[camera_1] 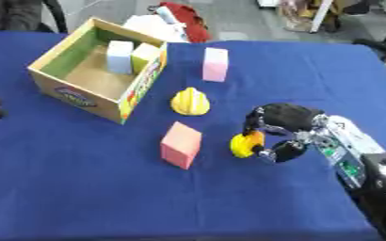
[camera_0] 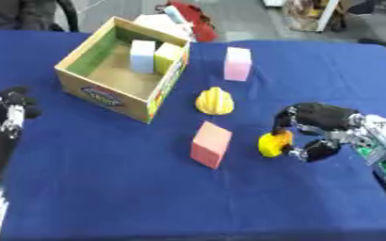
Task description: Pick up objects on the table and place them in the box.
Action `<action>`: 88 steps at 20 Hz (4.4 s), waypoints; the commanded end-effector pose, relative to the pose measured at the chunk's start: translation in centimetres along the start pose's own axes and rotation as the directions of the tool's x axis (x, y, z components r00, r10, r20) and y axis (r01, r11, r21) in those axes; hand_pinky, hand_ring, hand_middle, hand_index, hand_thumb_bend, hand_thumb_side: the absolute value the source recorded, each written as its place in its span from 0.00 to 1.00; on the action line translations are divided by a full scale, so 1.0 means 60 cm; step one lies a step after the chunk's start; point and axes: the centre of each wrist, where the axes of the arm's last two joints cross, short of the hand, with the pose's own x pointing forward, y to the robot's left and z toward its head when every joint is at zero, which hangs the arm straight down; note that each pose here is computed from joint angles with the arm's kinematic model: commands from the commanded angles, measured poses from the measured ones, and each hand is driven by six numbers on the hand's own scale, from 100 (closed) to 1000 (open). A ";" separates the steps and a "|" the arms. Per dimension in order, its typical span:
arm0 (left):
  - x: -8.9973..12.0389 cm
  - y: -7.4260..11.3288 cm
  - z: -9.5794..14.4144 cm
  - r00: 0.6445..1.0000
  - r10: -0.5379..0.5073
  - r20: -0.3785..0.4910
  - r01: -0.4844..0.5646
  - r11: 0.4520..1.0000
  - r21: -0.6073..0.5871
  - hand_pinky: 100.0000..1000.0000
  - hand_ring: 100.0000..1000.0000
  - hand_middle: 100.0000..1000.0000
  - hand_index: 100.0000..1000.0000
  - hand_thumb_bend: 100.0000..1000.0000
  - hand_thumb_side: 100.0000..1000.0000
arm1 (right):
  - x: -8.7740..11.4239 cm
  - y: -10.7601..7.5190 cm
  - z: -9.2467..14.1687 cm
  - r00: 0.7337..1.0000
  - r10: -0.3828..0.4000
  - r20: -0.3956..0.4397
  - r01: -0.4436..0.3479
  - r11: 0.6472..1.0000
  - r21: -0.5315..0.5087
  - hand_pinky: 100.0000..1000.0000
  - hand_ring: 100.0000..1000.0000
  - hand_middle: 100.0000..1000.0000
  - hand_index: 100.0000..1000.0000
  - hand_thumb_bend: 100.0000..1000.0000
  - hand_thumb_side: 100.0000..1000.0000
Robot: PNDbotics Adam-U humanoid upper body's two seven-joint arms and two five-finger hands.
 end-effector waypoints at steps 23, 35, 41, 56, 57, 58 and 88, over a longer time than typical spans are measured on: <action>0.028 -0.011 -0.026 0.997 0.019 0.075 -0.015 0.998 -0.057 0.64 0.53 0.53 0.75 0.00 0.67 | 0.033 -0.298 -0.247 0.988 0.066 0.140 -0.026 0.962 -0.272 0.68 0.57 0.28 0.39 0.00 0.00; 0.038 -0.030 -0.034 0.994 0.059 0.097 -0.049 0.993 -0.103 0.64 0.52 0.53 0.75 0.00 0.68 | 0.112 -0.230 -0.366 0.985 0.117 0.129 -0.103 0.989 -0.107 0.76 0.75 0.72 0.94 0.00 0.30; 0.037 -0.031 -0.033 0.994 0.060 0.094 -0.050 0.994 -0.102 0.64 0.52 0.53 0.75 0.00 0.68 | 0.116 -0.226 -0.368 0.978 0.192 0.082 -0.182 0.977 -0.116 0.78 0.81 0.94 1.00 0.00 0.63; 0.026 -0.018 -0.024 0.997 0.030 0.068 -0.025 0.997 -0.075 0.64 0.52 0.53 0.75 0.00 0.68 | -0.086 -0.261 -0.207 0.951 -0.143 -0.276 0.112 0.986 -0.125 0.99 1.00 1.00 1.00 0.00 0.26; 0.026 -0.017 -0.024 0.997 0.028 0.068 -0.023 0.997 -0.074 0.64 0.52 0.53 0.75 0.00 0.68 | -0.099 -0.256 -0.194 0.936 -0.162 -0.312 0.135 0.985 -0.107 1.00 1.00 1.00 1.00 0.00 0.21; 0.025 -0.016 -0.024 0.997 0.025 0.067 -0.021 0.997 -0.072 0.64 0.52 0.53 0.75 0.00 0.68 | -0.111 -0.251 -0.184 0.922 -0.177 -0.345 0.156 0.984 -0.087 1.00 1.00 1.00 1.00 0.00 0.18; 0.034 -0.009 -0.032 0.996 0.008 0.090 -0.002 0.997 -0.071 0.64 0.52 0.52 0.75 0.00 0.68 | -0.164 -0.179 -0.133 0.775 -0.184 -0.605 0.237 0.972 0.008 1.00 1.00 1.00 1.00 0.00 0.35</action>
